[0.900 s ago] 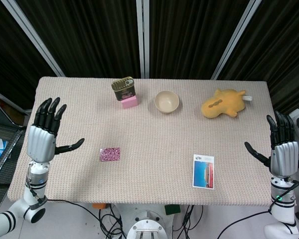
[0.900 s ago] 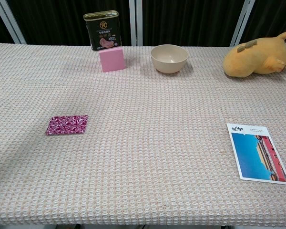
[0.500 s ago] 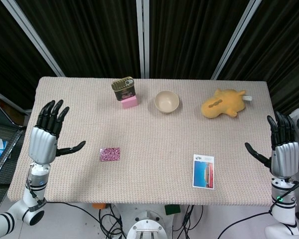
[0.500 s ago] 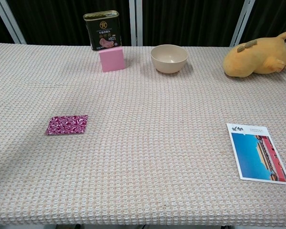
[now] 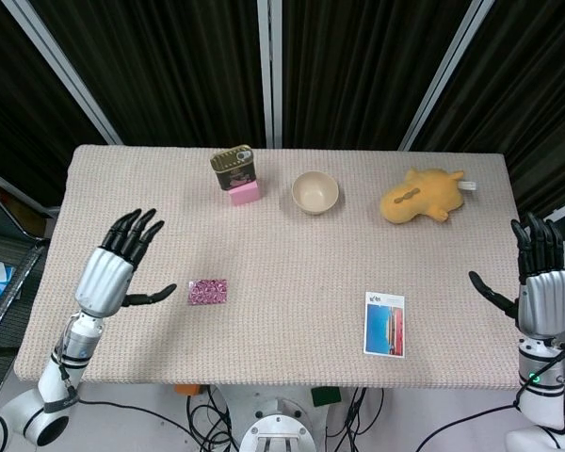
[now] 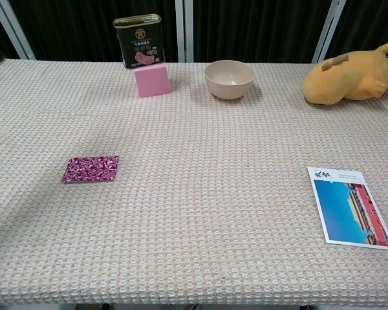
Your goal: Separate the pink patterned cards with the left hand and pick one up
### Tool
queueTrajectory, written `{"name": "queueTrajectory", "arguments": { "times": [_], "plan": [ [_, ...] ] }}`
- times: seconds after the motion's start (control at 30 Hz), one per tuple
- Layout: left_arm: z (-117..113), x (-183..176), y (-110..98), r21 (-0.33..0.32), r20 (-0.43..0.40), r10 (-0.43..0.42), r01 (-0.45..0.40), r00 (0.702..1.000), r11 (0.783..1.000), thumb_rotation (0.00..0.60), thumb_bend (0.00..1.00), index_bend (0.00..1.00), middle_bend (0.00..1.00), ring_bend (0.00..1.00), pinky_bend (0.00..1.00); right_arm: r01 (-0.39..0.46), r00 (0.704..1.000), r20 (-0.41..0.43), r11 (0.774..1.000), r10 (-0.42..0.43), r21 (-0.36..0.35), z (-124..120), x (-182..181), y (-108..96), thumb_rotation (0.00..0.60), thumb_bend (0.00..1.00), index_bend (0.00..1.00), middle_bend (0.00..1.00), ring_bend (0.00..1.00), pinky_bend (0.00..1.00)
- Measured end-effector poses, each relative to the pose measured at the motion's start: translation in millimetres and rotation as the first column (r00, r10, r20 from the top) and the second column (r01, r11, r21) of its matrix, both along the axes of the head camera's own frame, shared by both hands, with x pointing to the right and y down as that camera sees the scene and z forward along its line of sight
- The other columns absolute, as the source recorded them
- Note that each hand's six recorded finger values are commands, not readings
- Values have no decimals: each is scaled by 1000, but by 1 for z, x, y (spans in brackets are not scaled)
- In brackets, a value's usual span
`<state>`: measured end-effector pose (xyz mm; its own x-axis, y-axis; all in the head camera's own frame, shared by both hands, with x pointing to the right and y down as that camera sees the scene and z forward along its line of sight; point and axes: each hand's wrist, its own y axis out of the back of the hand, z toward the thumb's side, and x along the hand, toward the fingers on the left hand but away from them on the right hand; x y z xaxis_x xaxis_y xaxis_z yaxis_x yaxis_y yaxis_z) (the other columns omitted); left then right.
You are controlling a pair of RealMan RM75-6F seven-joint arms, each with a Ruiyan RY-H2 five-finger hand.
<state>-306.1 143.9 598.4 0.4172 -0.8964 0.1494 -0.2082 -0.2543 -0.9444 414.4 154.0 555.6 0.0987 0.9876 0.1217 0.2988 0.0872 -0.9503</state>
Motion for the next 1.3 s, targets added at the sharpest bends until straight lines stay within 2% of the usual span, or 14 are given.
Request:
{"name": "queueTrajectory", "arguments": {
  "times": [0.1,0.2,0.3,0.37,0.47,0.53,0.57,0.6,0.63,0.7,0.73,0.93,1.1,1.3],
  "plan": [
    [18,1,13,-154,44,47,-40,998,987,314,175,54,106,0,129,-27,1000,5,999,27,-21,2,9,4,600,327,0,0,0,0],
    [37,5,35,-308,62,118,-94,991,947,289,224,55,127,0,129,-51,999,-3,997,51,-53,5,19,9,600,327,0,0,0,0],
    [45,10,45,-346,45,164,-138,985,928,236,359,55,147,0,129,-66,998,-4,996,66,-58,4,25,10,600,327,0,0,0,0],
    [51,13,49,-358,37,182,-157,983,920,207,413,55,141,0,129,-69,998,1,996,69,-54,2,25,10,600,327,0,0,0,0],
    [65,20,58,-387,33,217,-188,976,903,208,455,66,151,22,160,-70,998,2,997,70,-44,-1,25,10,600,327,0,0,0,0],
    [69,23,59,-381,48,231,-196,972,904,217,483,95,355,214,373,-71,997,3,997,71,-43,-1,25,10,600,327,0,0,0,0],
    [71,23,60,-374,58,237,-198,970,906,245,497,100,498,347,501,-71,997,3,996,72,-45,0,25,10,600,327,0,0,0,0],
    [73,25,60,-367,76,245,-202,966,908,294,507,100,614,454,586,-72,997,2,996,72,-47,0,25,10,600,328,0,0,0,0],
    [75,25,61,-364,92,252,-203,963,909,371,513,100,710,546,653,-72,997,0,996,72,-50,1,25,10,600,328,0,0,0,0],
    [81,26,62,-373,130,266,-202,955,905,544,538,100,848,690,754,-73,997,-3,996,73,-55,2,25,10,600,329,0,0,0,0],
    [84,26,63,-383,145,270,-198,952,902,591,562,101,889,733,794,-75,997,-4,996,75,-56,3,25,10,600,329,0,0,0,0],
    [98,27,64,-424,223,271,-157,936,892,600,717,113,974,816,850,-88,996,-10,994,87,-71,8,28,10,600,331,0,0,0,0],
    [107,30,66,-460,262,294,-149,919,875,600,730,121,977,819,851,-96,995,-14,993,95,-75,10,30,9,600,334,0,0,0,0],
    [114,36,70,-504,263,330,-162,907,848,600,736,126,978,820,851,-102,995,-18,991,101,-82,12,32,8,600,339,0,0,0,0]
  ]
}}
